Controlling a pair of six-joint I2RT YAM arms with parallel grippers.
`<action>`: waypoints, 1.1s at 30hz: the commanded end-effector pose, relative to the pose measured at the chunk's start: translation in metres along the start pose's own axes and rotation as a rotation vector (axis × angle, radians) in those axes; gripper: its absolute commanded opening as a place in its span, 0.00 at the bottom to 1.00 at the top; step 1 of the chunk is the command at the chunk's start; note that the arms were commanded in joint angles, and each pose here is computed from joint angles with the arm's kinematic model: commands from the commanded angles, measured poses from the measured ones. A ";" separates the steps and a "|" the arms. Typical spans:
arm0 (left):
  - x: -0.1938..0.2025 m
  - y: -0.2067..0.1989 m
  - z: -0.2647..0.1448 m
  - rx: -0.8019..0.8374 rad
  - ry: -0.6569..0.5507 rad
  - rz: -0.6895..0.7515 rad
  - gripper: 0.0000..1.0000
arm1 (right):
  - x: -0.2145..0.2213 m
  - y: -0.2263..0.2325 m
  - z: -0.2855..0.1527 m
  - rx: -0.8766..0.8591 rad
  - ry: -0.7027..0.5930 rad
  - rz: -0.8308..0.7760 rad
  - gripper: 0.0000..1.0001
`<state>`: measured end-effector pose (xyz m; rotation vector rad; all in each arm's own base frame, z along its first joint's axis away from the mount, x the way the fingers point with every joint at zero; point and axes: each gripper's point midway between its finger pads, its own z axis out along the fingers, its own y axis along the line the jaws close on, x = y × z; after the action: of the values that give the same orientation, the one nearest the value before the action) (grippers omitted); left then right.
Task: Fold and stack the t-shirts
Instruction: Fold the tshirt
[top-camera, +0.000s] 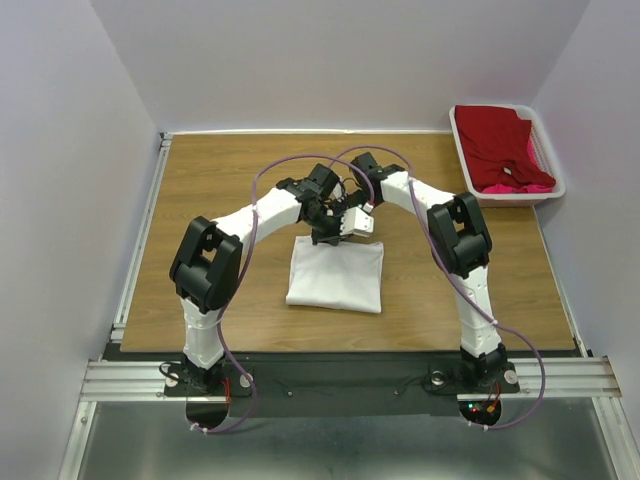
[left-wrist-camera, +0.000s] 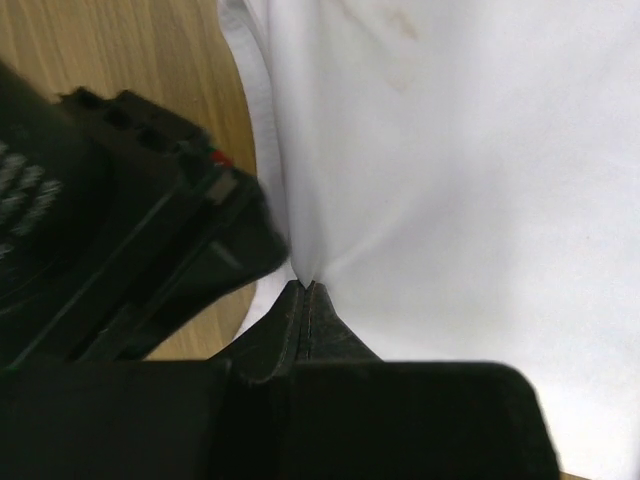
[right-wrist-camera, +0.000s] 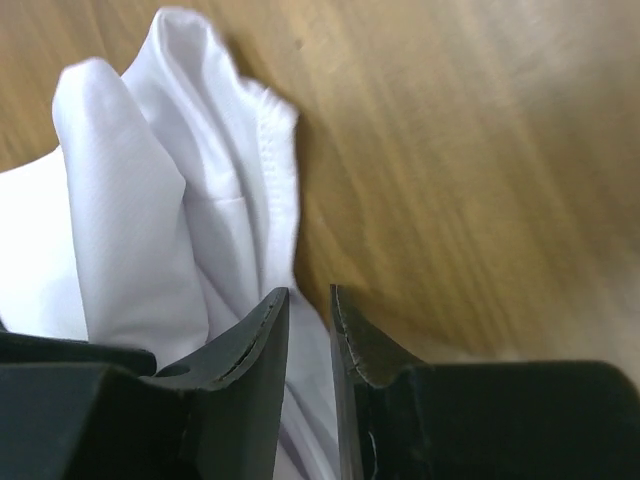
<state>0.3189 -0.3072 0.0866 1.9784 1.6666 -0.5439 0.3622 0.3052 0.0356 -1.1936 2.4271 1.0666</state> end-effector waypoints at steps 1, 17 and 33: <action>-0.017 -0.005 -0.021 -0.022 -0.043 0.043 0.00 | -0.037 -0.008 -0.022 0.112 -0.061 -0.101 0.28; -0.026 0.014 -0.033 -0.083 -0.023 0.080 0.00 | 0.026 -0.007 0.034 -0.100 0.044 0.057 0.06; -0.003 0.042 -0.015 -0.094 0.017 0.094 0.00 | 0.021 -0.014 0.029 -0.052 0.043 0.022 0.05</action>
<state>0.3513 -0.3031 0.1007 1.9856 1.6142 -0.4316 0.3522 0.3177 0.0242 -1.1755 2.4065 1.2629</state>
